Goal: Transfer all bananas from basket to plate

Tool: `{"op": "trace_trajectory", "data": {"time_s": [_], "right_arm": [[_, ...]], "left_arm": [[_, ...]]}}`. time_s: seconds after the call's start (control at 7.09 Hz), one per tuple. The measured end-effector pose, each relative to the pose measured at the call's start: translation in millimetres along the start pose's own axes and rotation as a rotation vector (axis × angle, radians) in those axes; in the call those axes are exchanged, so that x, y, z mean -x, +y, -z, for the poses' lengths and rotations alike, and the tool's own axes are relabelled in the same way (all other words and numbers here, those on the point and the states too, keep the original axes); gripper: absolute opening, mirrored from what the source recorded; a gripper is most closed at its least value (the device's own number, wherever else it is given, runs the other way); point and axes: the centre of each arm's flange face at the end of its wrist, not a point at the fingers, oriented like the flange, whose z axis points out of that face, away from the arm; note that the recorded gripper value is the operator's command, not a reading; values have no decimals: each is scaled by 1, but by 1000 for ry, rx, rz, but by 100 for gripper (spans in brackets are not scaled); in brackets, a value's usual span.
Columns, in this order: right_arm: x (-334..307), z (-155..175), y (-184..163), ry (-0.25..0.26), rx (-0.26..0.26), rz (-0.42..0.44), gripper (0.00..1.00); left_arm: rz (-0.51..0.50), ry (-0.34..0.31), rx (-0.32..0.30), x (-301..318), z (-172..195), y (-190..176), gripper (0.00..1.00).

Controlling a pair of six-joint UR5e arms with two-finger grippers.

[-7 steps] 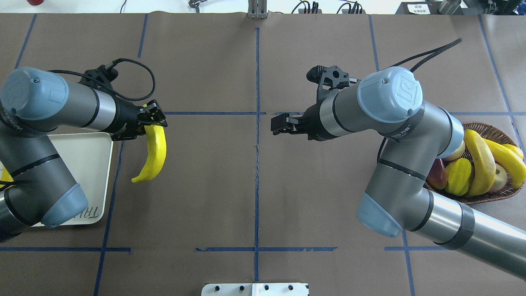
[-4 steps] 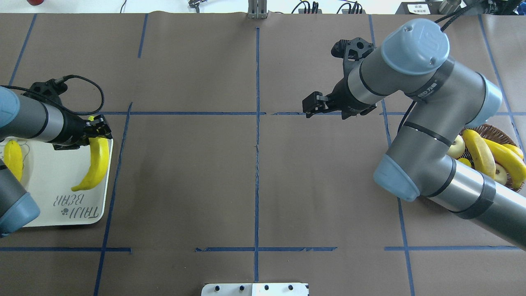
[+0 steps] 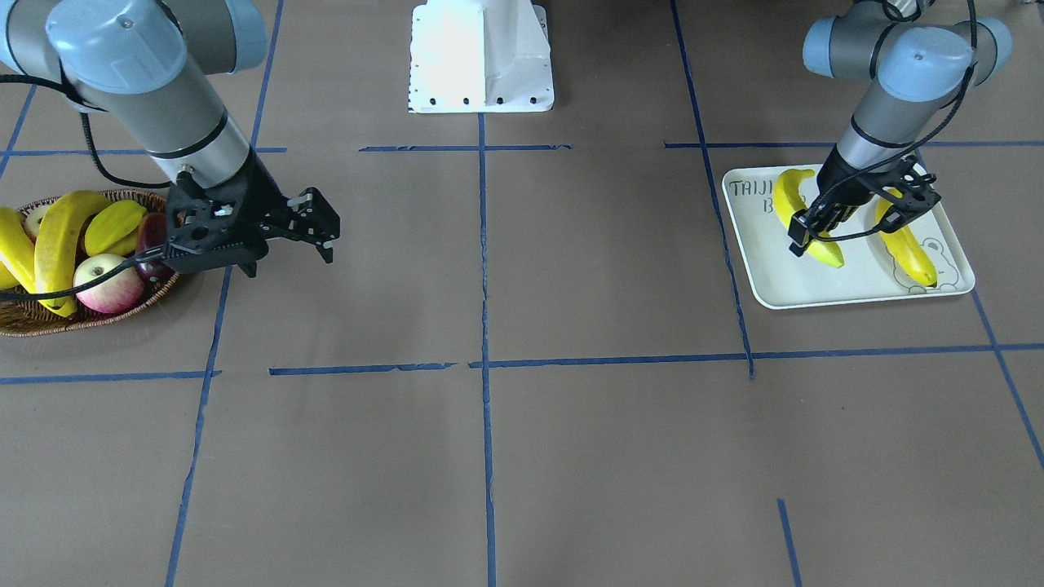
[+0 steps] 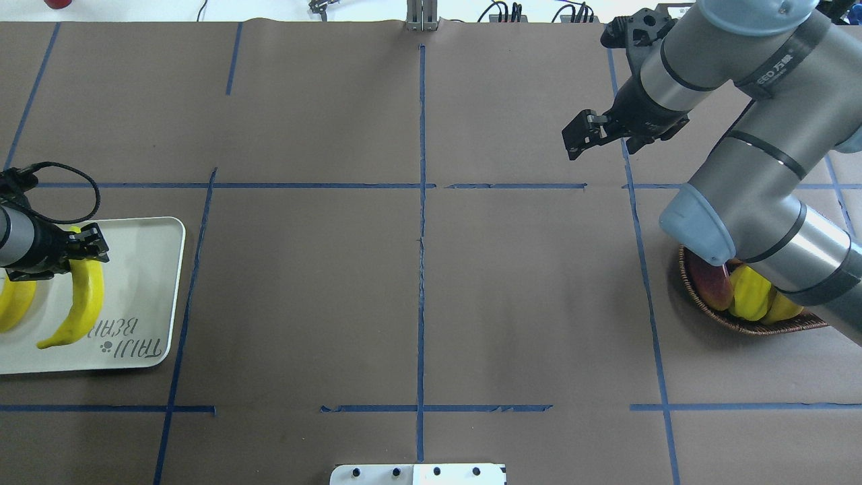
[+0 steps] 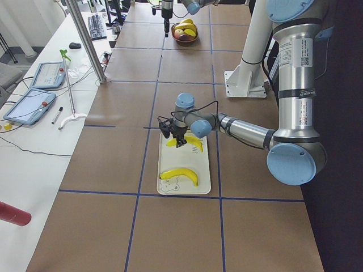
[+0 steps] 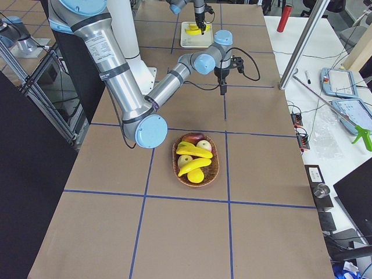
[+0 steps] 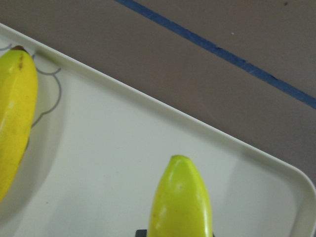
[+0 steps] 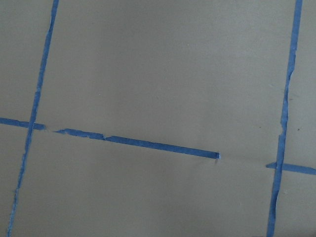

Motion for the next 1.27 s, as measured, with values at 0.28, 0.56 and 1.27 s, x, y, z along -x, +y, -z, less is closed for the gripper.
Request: {"op": "trace_trajectory", "data": {"time_s": [0.28, 0.56, 1.27], "right_arm": [[-12, 6, -5, 11, 3, 23, 100], [-14, 7, -6, 13, 4, 27, 100], [-17, 10, -6, 14, -1, 32, 100]], "left_arm": [[-49, -36, -4, 24, -6, -8, 2], [-45, -44, -17, 39, -18, -22, 2], [-29, -30, -34, 59, -37, -41, 17]]}}
